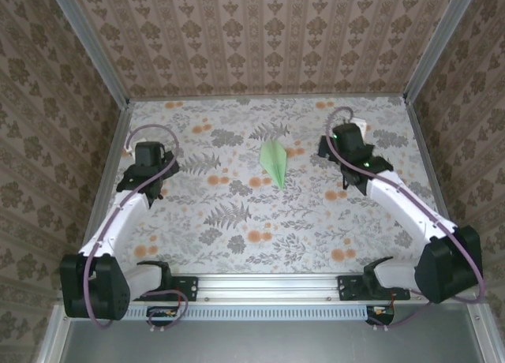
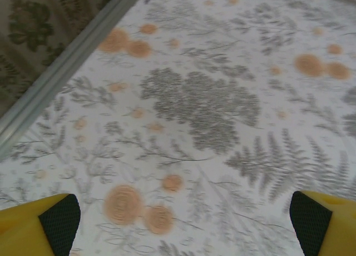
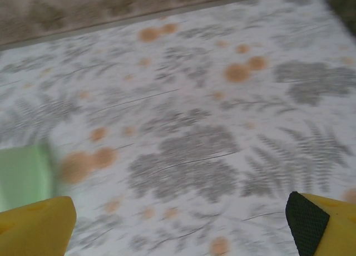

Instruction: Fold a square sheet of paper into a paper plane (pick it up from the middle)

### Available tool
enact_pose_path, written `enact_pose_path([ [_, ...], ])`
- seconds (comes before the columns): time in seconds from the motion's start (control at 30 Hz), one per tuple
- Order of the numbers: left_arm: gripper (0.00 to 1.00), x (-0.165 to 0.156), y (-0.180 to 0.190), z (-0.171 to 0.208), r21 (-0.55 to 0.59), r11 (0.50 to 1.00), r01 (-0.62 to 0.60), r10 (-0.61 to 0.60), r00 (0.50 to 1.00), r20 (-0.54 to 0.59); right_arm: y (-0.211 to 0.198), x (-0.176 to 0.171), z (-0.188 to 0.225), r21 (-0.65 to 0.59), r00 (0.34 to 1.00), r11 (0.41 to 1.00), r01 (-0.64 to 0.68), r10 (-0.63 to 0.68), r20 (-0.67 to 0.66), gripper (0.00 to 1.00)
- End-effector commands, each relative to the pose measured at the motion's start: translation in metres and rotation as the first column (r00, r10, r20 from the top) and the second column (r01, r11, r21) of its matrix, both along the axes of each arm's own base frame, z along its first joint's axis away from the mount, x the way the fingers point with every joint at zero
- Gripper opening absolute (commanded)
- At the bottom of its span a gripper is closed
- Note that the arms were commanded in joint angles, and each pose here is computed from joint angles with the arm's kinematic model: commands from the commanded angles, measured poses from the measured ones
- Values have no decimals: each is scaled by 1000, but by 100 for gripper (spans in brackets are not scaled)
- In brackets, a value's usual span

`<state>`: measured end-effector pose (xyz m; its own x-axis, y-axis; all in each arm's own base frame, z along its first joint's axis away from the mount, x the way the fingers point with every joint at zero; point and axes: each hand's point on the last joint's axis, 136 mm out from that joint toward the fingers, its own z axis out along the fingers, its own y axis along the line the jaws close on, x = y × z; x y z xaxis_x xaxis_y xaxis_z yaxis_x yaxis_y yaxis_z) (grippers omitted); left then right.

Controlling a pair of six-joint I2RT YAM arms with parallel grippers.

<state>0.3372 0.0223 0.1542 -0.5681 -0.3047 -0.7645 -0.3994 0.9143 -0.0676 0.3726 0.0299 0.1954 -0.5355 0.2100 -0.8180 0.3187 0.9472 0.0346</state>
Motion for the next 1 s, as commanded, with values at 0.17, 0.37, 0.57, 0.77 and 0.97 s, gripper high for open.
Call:
enact_pose_path([
  [0.17,100,15,28,-13,173,984,48,-69,990,121,-88,-17,-54,-133,967,959,250,-240,87,100],
  [0.37,100,33,11,-28,225,956,186,-225,961,160,-83,-1,-78,-191,985,969,154,-135,109,100],
  [0.57,100,45,-5,-35,265,923,279,-342,911,232,-62,14,-70,-156,976,987,-27,60,208,100],
  [0.77,100,49,-13,-39,244,909,339,-405,857,318,-55,12,-76,-101,941,987,-127,152,303,100],
  [0.97,100,56,-21,-56,239,888,392,-451,840,302,-41,19,-94,-104,928,971,-213,235,289,100],
])
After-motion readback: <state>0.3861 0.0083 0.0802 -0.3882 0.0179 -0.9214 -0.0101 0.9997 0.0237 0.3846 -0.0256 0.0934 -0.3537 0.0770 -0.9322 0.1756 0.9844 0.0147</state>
